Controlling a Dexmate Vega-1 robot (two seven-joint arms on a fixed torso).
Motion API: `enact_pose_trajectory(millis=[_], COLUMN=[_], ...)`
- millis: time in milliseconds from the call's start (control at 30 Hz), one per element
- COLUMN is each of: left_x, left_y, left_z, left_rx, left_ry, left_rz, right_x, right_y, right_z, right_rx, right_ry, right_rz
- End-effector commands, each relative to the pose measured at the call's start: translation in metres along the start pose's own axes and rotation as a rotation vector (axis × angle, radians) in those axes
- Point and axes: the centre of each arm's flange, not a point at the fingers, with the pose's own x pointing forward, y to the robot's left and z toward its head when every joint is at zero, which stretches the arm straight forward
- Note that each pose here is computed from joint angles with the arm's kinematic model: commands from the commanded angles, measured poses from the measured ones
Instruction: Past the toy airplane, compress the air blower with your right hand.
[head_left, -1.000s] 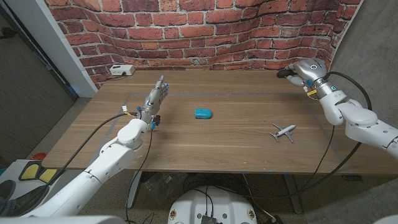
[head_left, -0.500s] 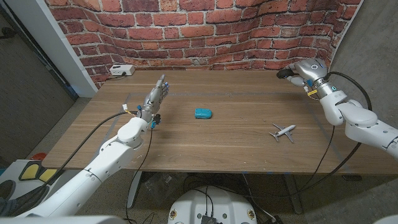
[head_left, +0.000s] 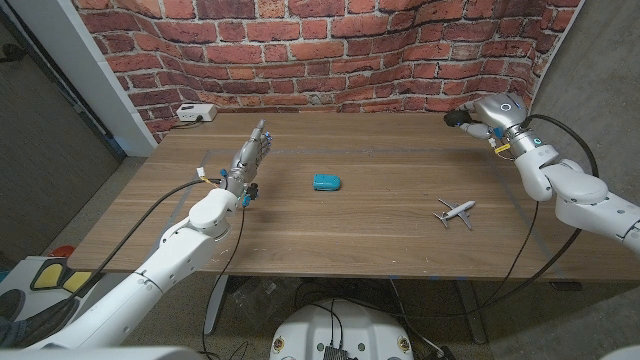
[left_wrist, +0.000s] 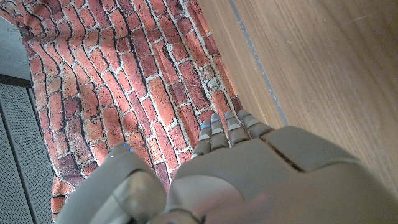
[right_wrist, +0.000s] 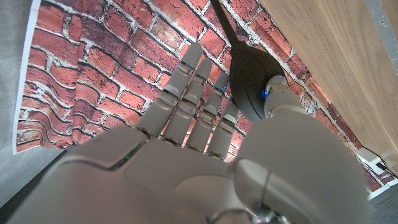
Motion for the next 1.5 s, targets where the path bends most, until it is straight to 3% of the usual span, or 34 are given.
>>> enact_pose_trajectory(millis=[33,1067,1500], left_x=[0.001,0.001,-0.004], left_y=[0.001,0.001,0.003], left_z=[-0.002,-0.008,-0.013], left_rx=[-0.004,-0.017,-0.025], left_ry=[0.002,0.003,0.012], left_rz=[-0.001,0.004,0.013], right_x=[0.002,0.006,0.012], right_y=[-0.003,-0.004,-0.001], right_z=[-0.001,-0.005,0.001], right_rx=[-0.016,-0.033,-0.082], right_ry=[0.005,-0.009,-0.051], right_rz=[0.002,0.042,0.097])
